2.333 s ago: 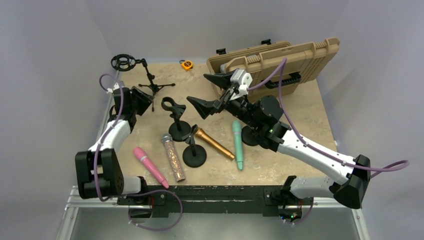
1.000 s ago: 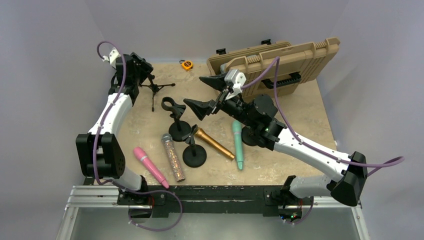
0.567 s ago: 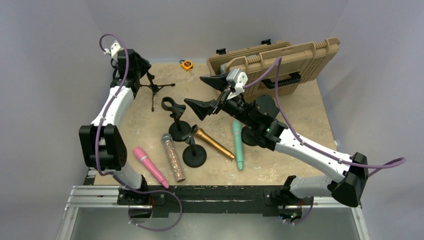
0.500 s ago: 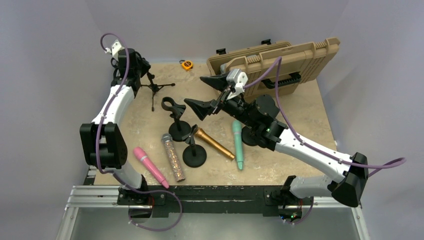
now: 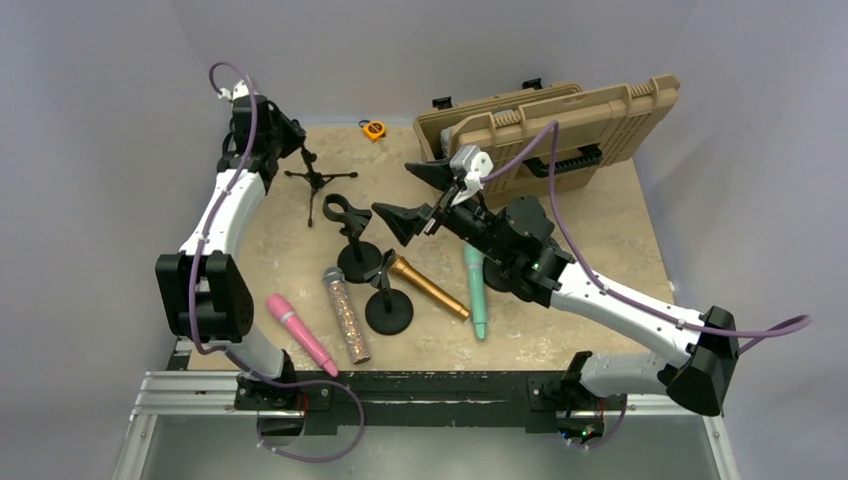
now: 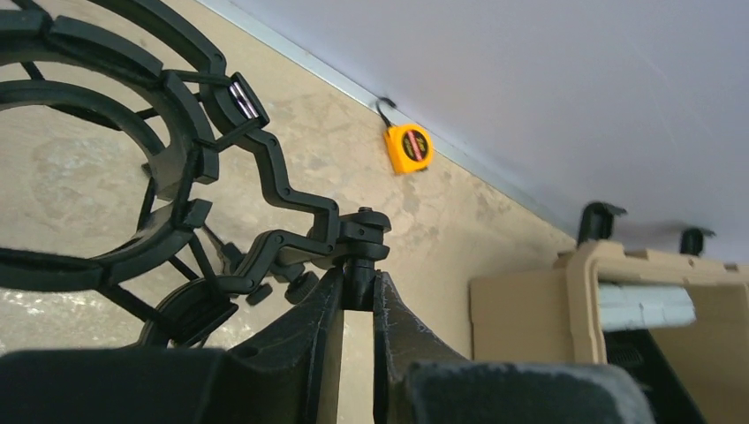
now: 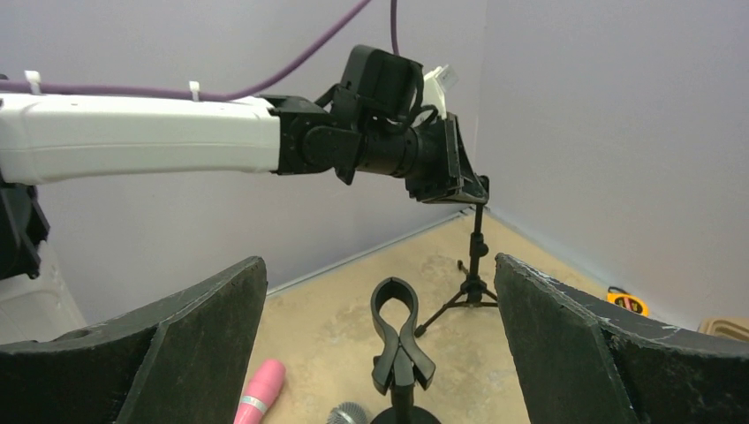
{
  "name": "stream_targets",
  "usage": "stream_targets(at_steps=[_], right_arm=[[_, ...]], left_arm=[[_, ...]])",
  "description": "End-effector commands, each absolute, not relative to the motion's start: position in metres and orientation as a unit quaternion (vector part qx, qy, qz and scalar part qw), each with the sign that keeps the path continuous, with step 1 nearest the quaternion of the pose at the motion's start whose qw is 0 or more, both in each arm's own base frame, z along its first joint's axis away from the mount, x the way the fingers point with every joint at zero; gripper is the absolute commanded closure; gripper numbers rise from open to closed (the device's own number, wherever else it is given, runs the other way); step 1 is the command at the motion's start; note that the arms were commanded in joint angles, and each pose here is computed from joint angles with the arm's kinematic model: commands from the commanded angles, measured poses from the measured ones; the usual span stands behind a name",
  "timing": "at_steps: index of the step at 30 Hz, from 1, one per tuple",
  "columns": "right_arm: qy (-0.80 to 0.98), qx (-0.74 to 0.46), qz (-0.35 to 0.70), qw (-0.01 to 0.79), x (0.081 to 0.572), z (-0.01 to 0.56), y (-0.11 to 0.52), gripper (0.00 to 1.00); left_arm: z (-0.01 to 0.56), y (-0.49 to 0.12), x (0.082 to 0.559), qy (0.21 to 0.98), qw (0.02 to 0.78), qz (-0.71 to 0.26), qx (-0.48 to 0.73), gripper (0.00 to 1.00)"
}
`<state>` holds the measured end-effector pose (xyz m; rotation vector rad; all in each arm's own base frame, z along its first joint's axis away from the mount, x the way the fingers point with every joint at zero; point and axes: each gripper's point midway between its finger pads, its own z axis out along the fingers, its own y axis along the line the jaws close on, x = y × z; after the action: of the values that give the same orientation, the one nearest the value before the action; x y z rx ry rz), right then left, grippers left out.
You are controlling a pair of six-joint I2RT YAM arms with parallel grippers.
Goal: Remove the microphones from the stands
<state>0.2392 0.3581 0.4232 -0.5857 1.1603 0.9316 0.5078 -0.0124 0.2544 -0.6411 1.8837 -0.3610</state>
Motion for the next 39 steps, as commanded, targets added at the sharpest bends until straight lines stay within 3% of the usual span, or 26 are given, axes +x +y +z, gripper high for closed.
stream_targets(at_steps=[1, 7, 17, 31, 39], right_arm=[[0.506, -0.247, 0.43, 0.705, 0.23, 0.436, 0.349, 0.01], [0.49, -0.23, 0.44, 0.717, 0.22, 0.452, 0.333, 0.01], [0.493, -0.173, 0.475, 0.708, 0.206, 0.437, 0.304, 0.03], [0.543, 0.006, 0.596, 0.592, 0.203, 0.377, 0.287, 0.14], [0.575, 0.107, 0.605, 0.539, 0.224, 0.341, 0.286, 0.31]], left_arm=[[0.32, -0.049, 0.487, 0.762, 0.567, -0.246, -0.194, 1.0], [0.336, -0.105, 0.47, 0.749, 0.526, -0.376, -0.147, 1.0], [0.335, -0.19, 0.422, 0.755, 0.487, -0.435, -0.054, 1.0], [0.296, -0.245, 0.361, 0.79, 0.452, -0.414, -0.009, 1.0], [0.267, -0.261, 0.334, 0.807, 0.443, -0.39, -0.018, 1.0]])
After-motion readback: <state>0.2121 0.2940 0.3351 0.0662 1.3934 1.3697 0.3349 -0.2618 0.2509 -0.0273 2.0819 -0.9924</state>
